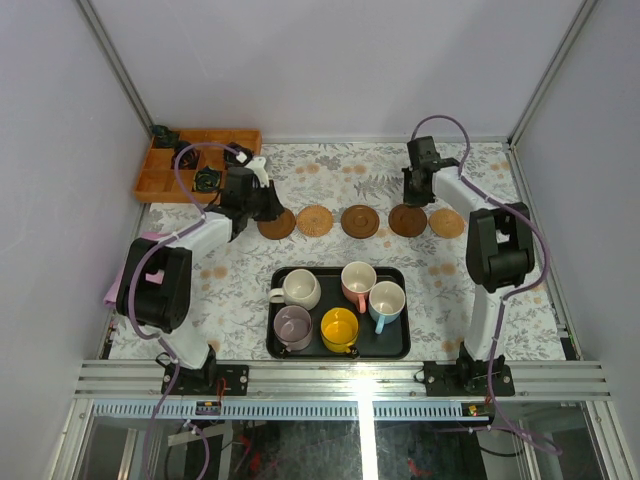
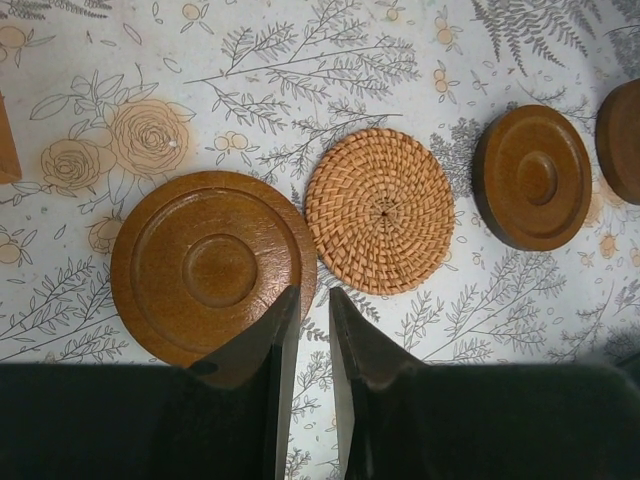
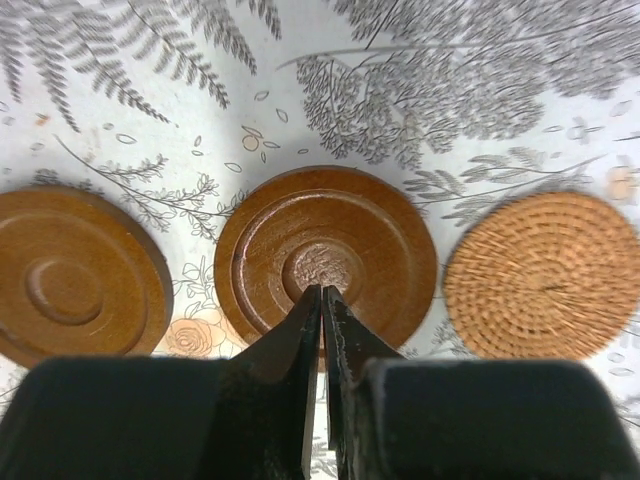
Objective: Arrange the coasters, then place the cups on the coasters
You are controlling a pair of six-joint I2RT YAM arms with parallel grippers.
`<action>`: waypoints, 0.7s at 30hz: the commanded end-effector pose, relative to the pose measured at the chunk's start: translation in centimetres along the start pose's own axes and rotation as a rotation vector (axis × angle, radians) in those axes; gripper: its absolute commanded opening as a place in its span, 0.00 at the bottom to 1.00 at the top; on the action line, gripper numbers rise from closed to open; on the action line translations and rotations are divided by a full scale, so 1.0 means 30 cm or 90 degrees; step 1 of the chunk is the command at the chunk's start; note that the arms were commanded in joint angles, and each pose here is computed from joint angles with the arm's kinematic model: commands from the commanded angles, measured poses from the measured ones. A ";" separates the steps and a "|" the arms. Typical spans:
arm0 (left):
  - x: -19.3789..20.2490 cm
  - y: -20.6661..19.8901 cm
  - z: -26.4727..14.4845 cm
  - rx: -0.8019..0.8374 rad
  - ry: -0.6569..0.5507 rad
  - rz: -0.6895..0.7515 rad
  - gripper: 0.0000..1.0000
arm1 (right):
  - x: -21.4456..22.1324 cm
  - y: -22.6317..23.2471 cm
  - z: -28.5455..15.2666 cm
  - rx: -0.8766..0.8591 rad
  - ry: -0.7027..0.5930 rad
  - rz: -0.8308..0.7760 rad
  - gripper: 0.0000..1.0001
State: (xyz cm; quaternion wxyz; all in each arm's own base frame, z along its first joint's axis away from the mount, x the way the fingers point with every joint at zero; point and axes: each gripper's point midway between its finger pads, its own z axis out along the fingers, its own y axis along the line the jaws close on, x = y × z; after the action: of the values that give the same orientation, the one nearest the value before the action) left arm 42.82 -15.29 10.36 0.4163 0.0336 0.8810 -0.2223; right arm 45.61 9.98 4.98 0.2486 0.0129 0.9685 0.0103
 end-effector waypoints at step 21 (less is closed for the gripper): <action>0.089 0.150 0.123 -0.065 0.076 -0.023 0.19 | 0.052 -0.289 -0.071 0.105 -0.005 0.093 0.09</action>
State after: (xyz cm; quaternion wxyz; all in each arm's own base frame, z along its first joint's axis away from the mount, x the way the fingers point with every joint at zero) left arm 43.20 -14.16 4.49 0.3485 0.0200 0.9164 -0.1959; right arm 42.81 1.48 5.48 0.2430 0.0995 0.9639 -0.0450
